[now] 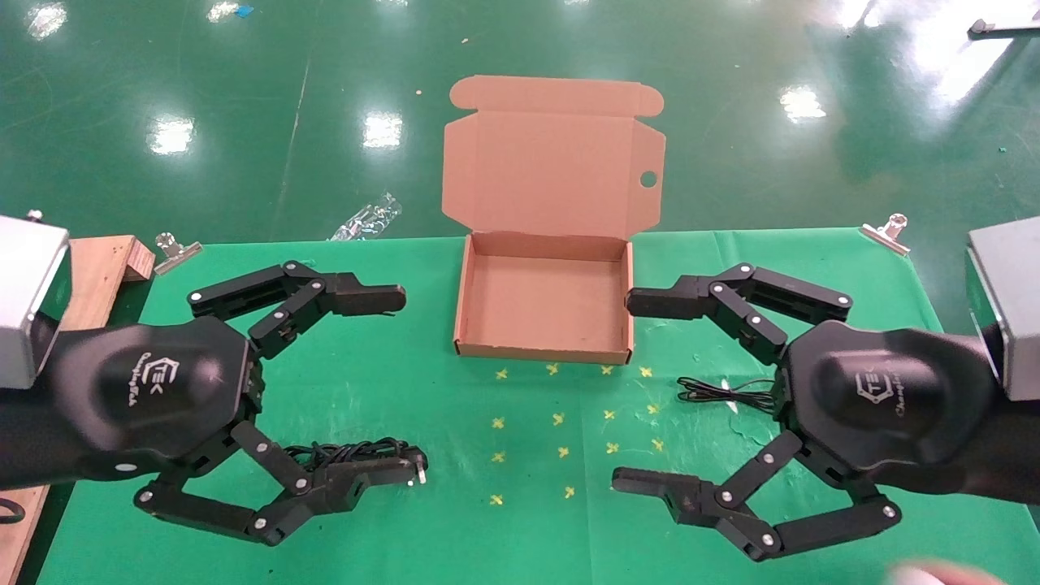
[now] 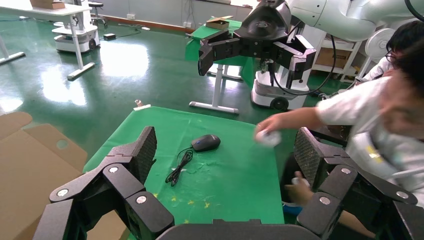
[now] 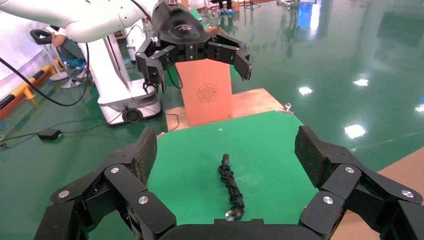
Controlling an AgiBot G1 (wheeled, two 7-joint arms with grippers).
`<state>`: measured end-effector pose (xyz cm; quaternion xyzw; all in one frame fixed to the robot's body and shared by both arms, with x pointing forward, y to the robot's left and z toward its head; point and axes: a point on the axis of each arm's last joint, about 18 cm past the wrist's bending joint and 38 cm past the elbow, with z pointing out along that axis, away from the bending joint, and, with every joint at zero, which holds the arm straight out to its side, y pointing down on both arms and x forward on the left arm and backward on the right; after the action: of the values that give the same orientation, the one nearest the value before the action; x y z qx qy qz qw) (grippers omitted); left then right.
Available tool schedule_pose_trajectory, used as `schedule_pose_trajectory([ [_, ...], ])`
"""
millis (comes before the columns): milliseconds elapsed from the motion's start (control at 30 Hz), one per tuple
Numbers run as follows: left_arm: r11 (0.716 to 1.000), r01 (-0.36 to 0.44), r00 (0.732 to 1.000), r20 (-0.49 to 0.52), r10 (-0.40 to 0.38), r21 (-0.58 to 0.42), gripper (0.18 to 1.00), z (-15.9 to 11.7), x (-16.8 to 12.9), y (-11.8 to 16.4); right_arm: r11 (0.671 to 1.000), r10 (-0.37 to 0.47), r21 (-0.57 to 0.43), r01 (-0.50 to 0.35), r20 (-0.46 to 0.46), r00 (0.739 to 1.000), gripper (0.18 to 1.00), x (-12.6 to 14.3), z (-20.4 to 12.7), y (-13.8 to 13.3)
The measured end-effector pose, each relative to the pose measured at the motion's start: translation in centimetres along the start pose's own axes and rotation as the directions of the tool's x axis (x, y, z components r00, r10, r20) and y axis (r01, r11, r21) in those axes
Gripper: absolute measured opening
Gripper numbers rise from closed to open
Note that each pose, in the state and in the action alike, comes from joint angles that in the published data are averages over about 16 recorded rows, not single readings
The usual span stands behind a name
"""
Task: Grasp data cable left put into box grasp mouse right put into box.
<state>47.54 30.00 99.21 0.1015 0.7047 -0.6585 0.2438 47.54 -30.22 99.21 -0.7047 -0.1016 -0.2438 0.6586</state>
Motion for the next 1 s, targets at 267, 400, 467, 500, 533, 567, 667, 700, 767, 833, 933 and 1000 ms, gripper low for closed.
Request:
schedule_pose_trajectory([
  [267, 1.0, 0.0, 1.0, 0.0, 0.0, 0.0, 1.001, 0.0, 0.0, 0.0, 1.0, 0.0, 0.0, 0.0, 0.0, 1.0, 1.001, 0.0, 0.0, 0.0],
  [400, 1.0, 0.0, 1.0, 0.0, 0.0, 0.0, 1.001, 0.0, 0.0, 0.0, 1.0, 0.0, 0.0, 0.0, 0.0, 1.0, 1.001, 0.0, 0.0, 0.0],
  [467, 1.0, 0.0, 1.0, 0.0, 0.0, 0.0, 1.001, 0.0, 0.0, 0.0, 1.0, 0.0, 0.0, 0.0, 0.0, 1.0, 1.001, 0.0, 0.0, 0.0],
  [500, 1.0, 0.0, 1.0, 0.0, 0.0, 0.0, 1.001, 0.0, 0.0, 0.0, 1.0, 0.0, 0.0, 0.0, 0.0, 1.0, 1.001, 0.0, 0.0, 0.0],
  [533, 1.0, 0.0, 1.0, 0.0, 0.0, 0.0, 1.001, 0.0, 0.0, 0.0, 1.0, 0.0, 0.0, 0.0, 0.0, 1.0, 1.001, 0.0, 0.0, 0.0],
  [567, 1.0, 0.0, 1.0, 0.0, 0.0, 0.0, 1.001, 0.0, 0.0, 0.0, 1.0, 0.0, 0.0, 0.0, 0.0, 1.0, 1.001, 0.0, 0.0, 0.0],
  [667, 1.0, 0.0, 1.0, 0.0, 0.0, 0.0, 1.001, 0.0, 0.0, 0.0, 1.0, 0.0, -0.001, 0.0, 0.0, 1.0, 1.001, 0.0, 0.0, 0.0],
  [700, 1.0, -0.001, 1.0, 0.0, 0.001, -0.001, 1.001, 0.0, 0.0, 0.0, 1.0, -0.001, -0.002, 0.001, 0.0, 1.0, 1.001, 0.0, 0.0, 0.0],
  [767, 1.0, -0.01, 1.0, 0.0, 0.01, -0.014, 1.001, -0.1, 0.0, 0.0, 1.0, -0.005, -0.016, 0.005, 0.001, 1.0, 1.001, -0.1, -0.1, 0.1],
  [833, 0.999, -0.026, 1.0, -0.004, 0.026, -0.039, 1.001, -0.1, 0.1, 0.1, 0.999, -0.013, -0.05, 0.013, -0.001, 1.0, 1.001, -0.1, -0.2, 0.3],
  [933, 0.993, -0.062, 0.998, -0.014, 0.06, -0.1, 1.001, -0.2, 0.1, 0.4, 0.991, -0.024, -0.129, 0.023, -0.009, 1.0, 1.001, 0.0, -0.7, 1.0],
  [1000, 0.984, -0.089, 0.996, -0.024, 0.086, -0.158, 1.001, -0.2, 0.0, 0.9, 0.98, -0.033, -0.196, 0.029, -0.018, 0.999, 1.001, 0.2, -1.1, 1.5],
])
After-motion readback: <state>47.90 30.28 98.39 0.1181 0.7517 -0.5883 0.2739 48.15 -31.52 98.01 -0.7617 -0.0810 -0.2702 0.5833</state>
